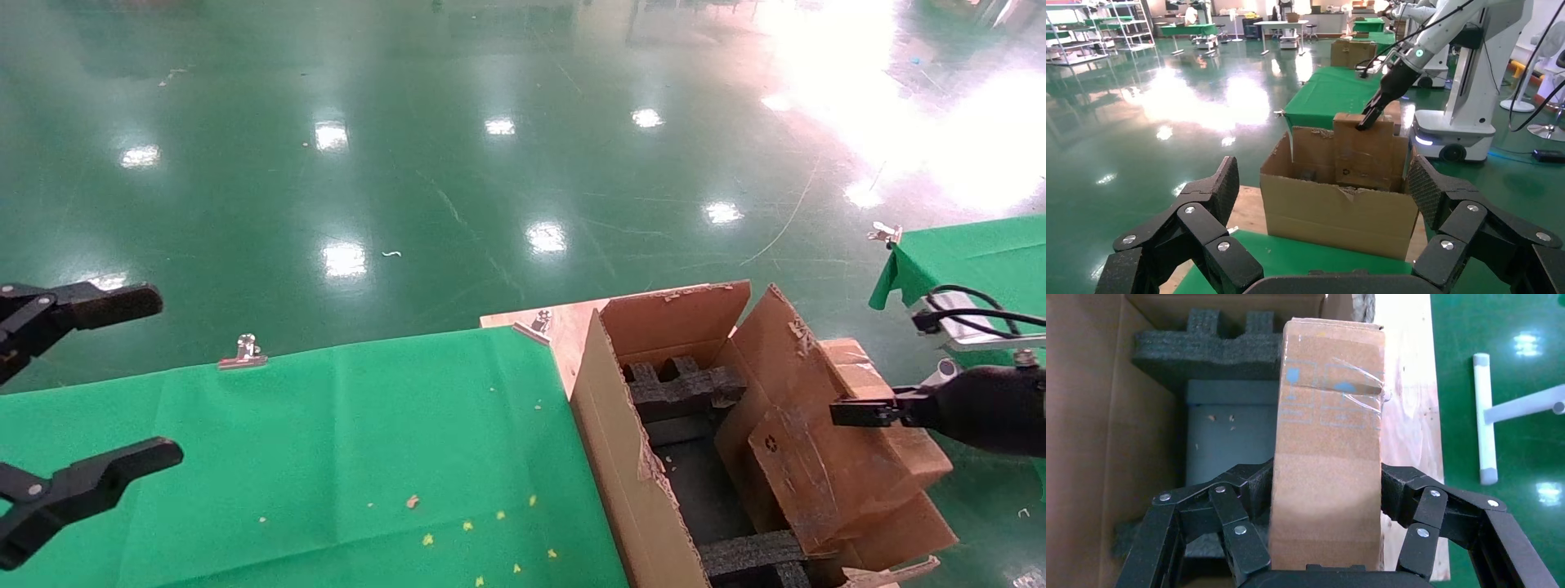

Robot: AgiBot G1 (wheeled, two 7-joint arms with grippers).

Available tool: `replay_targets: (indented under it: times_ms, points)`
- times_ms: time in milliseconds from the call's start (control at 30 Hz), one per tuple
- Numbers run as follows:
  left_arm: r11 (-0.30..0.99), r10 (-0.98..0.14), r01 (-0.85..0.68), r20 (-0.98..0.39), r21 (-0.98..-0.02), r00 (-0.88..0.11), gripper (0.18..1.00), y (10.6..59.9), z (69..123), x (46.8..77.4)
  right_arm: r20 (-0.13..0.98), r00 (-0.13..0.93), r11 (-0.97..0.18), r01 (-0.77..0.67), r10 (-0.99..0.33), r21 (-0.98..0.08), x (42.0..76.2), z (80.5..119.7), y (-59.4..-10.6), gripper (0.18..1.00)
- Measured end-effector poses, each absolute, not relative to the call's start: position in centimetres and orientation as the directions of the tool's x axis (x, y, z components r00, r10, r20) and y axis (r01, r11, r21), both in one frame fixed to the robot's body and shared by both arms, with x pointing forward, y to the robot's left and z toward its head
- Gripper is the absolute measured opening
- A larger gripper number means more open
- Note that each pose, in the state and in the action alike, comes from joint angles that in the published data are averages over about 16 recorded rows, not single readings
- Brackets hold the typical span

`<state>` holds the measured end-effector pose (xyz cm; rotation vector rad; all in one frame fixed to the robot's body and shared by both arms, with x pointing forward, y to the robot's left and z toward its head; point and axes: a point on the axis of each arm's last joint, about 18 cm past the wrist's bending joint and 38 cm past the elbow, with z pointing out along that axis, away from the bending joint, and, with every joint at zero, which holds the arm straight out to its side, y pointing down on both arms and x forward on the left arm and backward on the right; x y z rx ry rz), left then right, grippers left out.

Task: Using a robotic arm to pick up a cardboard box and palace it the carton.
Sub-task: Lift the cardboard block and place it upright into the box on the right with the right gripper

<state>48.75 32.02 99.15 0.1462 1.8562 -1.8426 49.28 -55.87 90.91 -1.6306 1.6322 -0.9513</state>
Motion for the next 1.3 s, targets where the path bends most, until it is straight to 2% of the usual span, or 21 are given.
replay_targets:
  times_ms: [600, 1300]
  points:
    - [0.071, -0.277, 0.425, -0.427, -0.903, -0.861, 1.0, 32.0, 99.2, 48.7, 0.137, -0.052, -0.098, -0.462, -0.989, -0.881, 52.0, 92.0, -55.7, 0.318]
    - [0.071, -0.277, 0.425, -0.427, -0.903, -0.861, 1.0, 32.0, 99.2, 48.7, 0.186, -0.066, -0.128, -0.506, -0.98, -0.853, 54.2, 88.7, -54.8, 0.317]
